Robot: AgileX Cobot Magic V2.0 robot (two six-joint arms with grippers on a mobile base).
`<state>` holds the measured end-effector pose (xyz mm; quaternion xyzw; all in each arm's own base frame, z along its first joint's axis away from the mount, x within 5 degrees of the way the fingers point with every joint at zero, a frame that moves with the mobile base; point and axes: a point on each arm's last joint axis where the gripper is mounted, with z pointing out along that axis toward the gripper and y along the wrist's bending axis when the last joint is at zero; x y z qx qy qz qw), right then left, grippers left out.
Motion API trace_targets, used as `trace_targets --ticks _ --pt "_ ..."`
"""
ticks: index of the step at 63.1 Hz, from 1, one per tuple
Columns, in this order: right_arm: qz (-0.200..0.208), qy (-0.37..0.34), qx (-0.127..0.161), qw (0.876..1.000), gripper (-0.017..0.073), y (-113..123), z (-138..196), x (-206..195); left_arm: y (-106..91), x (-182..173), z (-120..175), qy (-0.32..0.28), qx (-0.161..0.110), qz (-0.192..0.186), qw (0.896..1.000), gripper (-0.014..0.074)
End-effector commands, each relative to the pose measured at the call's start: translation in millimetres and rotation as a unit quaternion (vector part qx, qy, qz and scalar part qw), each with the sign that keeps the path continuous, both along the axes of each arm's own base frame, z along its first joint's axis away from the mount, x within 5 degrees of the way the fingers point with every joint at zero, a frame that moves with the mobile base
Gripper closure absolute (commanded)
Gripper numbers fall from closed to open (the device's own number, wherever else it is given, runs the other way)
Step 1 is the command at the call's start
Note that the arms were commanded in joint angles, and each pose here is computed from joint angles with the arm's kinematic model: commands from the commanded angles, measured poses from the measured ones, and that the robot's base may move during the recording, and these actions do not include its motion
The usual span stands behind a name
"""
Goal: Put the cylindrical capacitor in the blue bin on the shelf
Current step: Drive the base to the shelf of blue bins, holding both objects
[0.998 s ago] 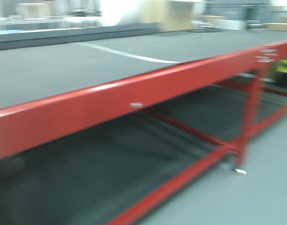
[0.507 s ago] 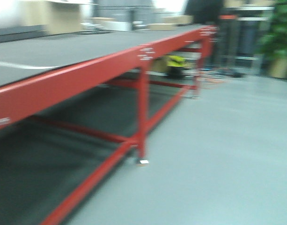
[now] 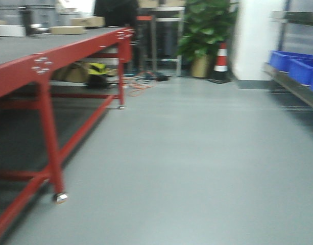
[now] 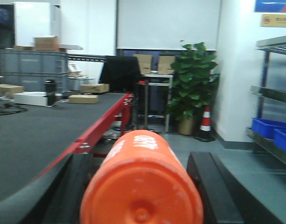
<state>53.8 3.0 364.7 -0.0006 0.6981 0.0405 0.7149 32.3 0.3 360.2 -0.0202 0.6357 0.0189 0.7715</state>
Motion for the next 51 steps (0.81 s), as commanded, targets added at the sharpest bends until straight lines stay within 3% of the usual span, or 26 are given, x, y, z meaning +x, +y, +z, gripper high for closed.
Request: trace_targets --ticks 1,51 --pt "-0.001 -0.01 -0.005 1.0 0.0722 -0.2 0.9 -1.0 -0.3 -1.8 2.9 -0.015 -0.003 -0.003 1.0 0.0705" --pt "-0.001 -0.01 -0.005 1.0 0.0722 -0.2 0.9 -1.0 -0.3 -1.8 2.9 -0.015 -0.003 -0.003 1.0 0.0705"
